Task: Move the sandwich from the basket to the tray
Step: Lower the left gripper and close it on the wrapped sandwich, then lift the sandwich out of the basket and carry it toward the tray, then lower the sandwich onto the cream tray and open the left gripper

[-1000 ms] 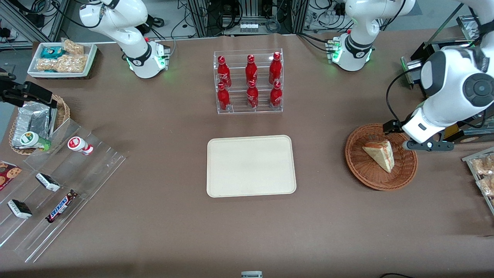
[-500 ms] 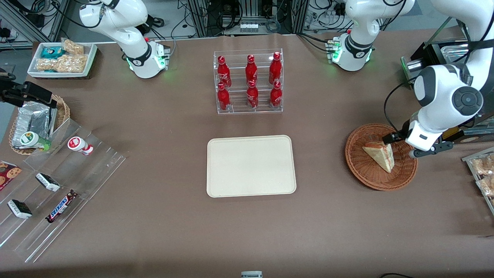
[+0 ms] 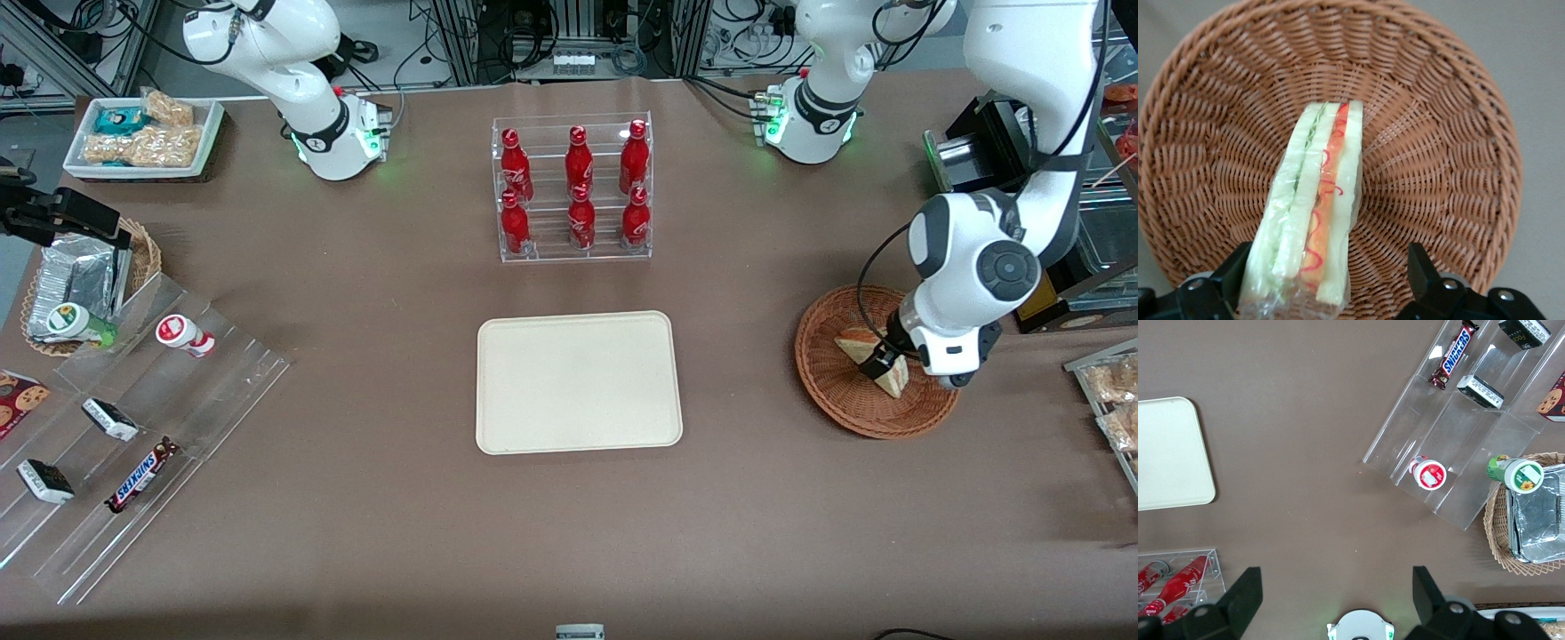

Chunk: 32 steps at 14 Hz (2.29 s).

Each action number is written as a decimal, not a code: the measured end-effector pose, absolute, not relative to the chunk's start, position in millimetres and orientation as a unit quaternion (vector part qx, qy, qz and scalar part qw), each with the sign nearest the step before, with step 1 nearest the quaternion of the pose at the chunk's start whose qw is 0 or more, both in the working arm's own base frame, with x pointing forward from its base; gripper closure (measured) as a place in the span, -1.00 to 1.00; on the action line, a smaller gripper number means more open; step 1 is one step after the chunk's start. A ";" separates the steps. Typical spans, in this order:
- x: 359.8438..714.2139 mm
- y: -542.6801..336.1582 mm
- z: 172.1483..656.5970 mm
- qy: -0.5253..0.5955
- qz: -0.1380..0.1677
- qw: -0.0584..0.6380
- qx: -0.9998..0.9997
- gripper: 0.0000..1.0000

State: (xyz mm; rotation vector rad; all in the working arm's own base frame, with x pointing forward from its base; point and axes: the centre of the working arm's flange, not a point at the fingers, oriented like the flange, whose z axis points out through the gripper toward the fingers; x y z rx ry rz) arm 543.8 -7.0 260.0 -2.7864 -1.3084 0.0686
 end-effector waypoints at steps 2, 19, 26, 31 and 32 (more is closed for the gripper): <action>543.4 -5.4 256.8 -0.430 0.025 0.033 -0.902 -0.67; 596.5 -321.1 351.3 -0.231 0.049 -0.006 -0.972 0.73; 569.5 -461.6 307.5 -0.122 -0.001 -0.091 -0.988 0.73; 538.2 -497.7 269.7 -0.088 0.015 -0.081 -0.993 0.73; 538.8 -496.7 265.1 -0.089 0.016 -0.079 -0.993 0.73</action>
